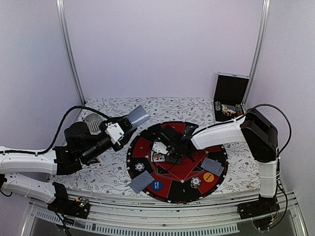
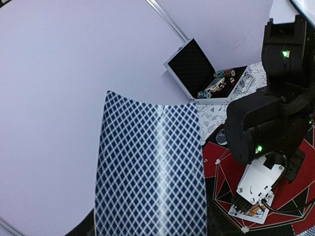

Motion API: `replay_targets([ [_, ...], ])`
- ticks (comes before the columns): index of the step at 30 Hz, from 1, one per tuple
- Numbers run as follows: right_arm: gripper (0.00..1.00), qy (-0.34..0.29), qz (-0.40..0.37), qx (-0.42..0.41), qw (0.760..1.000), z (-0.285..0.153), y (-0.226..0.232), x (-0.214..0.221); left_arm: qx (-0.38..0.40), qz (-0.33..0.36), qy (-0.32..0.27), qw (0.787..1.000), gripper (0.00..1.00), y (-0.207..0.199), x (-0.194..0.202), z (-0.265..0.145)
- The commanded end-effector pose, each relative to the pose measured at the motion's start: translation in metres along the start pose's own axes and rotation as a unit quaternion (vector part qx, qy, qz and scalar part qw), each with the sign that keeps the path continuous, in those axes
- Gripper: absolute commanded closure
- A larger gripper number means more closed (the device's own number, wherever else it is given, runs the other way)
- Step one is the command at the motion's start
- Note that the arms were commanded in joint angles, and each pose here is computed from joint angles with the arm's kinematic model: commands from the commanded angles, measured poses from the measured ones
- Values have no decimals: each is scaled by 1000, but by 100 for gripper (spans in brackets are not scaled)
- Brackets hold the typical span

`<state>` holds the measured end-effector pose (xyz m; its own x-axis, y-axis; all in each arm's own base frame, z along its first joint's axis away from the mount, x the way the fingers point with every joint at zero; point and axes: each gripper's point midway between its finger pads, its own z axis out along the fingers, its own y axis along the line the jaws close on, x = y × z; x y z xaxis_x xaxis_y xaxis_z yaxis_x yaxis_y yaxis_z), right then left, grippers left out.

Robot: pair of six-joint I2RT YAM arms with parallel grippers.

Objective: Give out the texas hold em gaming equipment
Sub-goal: Flop the poker card in the community card area.

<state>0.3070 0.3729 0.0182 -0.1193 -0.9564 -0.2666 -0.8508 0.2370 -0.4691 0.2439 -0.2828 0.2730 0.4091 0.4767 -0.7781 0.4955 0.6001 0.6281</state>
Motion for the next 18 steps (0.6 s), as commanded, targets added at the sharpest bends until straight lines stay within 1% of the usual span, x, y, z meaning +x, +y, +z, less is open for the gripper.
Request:
replay_targets([
  [1,86,37,-23,-53,998,7,34,23,-14,-12,-20,1000,49,9,-10,0],
  [5,74,35,-28,-54,998,2,36,23,-12,-12,-20,1000,49,8,-11,0],
  [8,70,29,-31,-58,997,-3,39,21,-11,-12,-20,1000,49,8,-10,1],
  [13,68,18,-41,-72,996,-10,48,15,-11,-12,-20,1000,49,7,-10,1],
  [16,61,14,-48,-81,995,-14,55,14,-11,-12,-20,1000,49,8,-10,1],
  [18,58,14,-50,-82,995,-17,56,15,-12,-12,-21,1000,49,8,-11,0],
])
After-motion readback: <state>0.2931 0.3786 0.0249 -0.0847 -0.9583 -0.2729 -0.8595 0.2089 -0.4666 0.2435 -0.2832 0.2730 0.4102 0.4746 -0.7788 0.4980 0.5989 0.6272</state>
